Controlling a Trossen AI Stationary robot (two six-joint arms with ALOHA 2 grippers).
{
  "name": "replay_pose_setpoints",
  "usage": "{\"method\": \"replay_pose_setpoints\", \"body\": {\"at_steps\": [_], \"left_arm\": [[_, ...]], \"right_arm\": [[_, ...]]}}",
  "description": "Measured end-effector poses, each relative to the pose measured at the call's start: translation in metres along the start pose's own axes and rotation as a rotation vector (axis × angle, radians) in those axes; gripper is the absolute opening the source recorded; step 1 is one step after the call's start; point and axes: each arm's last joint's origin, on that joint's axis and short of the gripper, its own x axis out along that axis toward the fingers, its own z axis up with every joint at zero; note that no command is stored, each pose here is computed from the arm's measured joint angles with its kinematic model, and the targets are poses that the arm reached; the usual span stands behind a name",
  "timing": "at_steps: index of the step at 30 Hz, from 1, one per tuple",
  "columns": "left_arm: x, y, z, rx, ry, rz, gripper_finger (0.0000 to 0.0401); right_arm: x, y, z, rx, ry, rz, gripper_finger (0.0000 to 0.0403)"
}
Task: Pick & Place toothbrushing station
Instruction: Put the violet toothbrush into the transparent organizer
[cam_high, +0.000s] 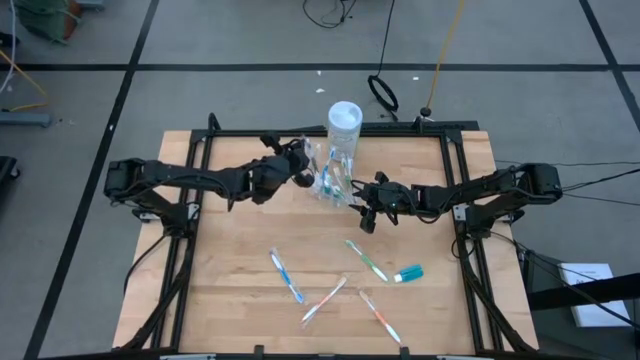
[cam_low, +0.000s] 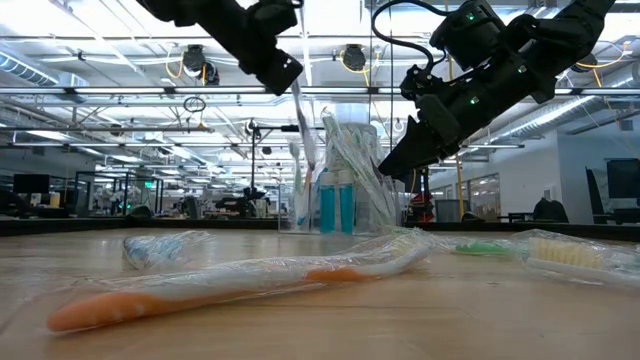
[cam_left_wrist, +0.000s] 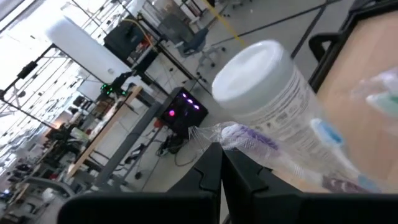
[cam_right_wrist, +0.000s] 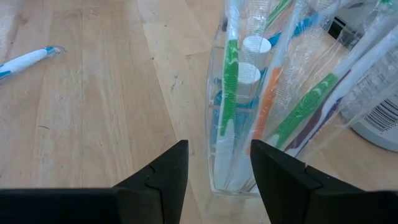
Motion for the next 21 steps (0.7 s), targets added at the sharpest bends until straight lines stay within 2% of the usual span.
{"method": "replay_pose_setpoints", "body": {"at_steps": [13, 21], "left_arm": [[0.005, 0.001, -0.009, -0.013, 0.06, -0.007, 0.0003], [0.004, -0.005, -0.02, 0.049, 0.12, -0.102, 0.0011]], "right_arm": [[0.0, 0.0, 0.0, 0.0, 0.0, 0.0, 0.0164], [0.0, 0.0, 0.0, 0.0, 0.0, 0.0, 0.0164]]}}
